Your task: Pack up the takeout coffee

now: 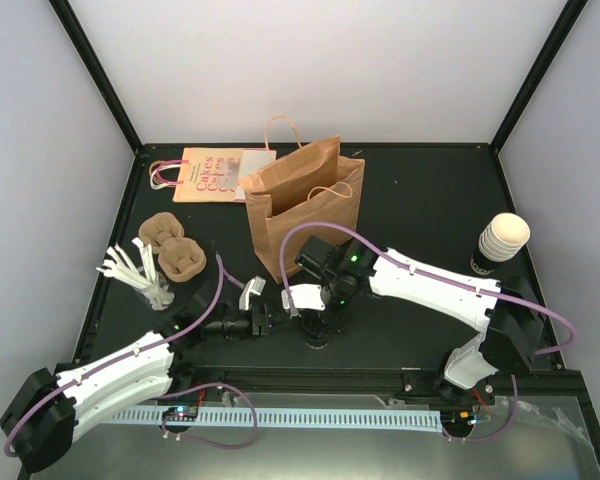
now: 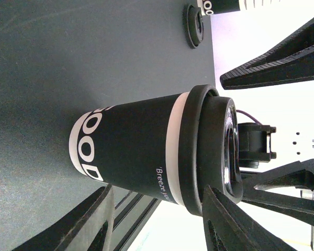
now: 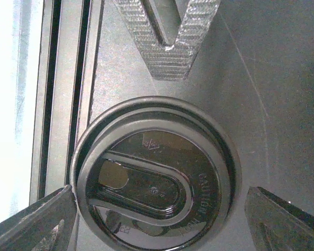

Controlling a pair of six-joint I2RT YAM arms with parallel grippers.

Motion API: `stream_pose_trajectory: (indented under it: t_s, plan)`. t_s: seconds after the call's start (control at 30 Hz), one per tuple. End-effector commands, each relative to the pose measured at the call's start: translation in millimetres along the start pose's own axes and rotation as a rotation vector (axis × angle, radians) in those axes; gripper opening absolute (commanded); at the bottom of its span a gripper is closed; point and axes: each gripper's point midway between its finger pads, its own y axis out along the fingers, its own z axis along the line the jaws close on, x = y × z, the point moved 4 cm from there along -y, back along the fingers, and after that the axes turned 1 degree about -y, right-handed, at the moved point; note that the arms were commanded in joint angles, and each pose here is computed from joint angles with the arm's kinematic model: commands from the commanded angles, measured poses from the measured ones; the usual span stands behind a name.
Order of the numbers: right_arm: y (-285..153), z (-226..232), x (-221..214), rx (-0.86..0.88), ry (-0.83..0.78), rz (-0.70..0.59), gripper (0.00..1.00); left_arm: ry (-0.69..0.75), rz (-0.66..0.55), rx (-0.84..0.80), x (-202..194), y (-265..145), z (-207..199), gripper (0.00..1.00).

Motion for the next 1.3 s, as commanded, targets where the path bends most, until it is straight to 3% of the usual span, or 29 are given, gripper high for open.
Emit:
stream_pose_trajectory:
  t_s: [0.0, 0.3, 0.6, 1.27]
  plan:
    - [-1, -1, 4, -0.03, 0.003, -0.01, 0.9, 0.018, 0.005, -0.018, -1, -1, -4, 0.49]
    - [-1, -3, 5, -0.051, 0.019, -0.009, 0.9, 0.017, 0.006, -0.017, -1, -1, -4, 0.49]
    - [-6, -7, 9, -0.086, 0.094, -0.034, 0.81, 0.018, 0.004, -0.018, -1, -2, -4, 0.49]
    - [-11, 0, -1, -0.282, 0.735, -0.023, 0.77, 0.027, -0.045, -0.024, 4, -7, -10, 0.48]
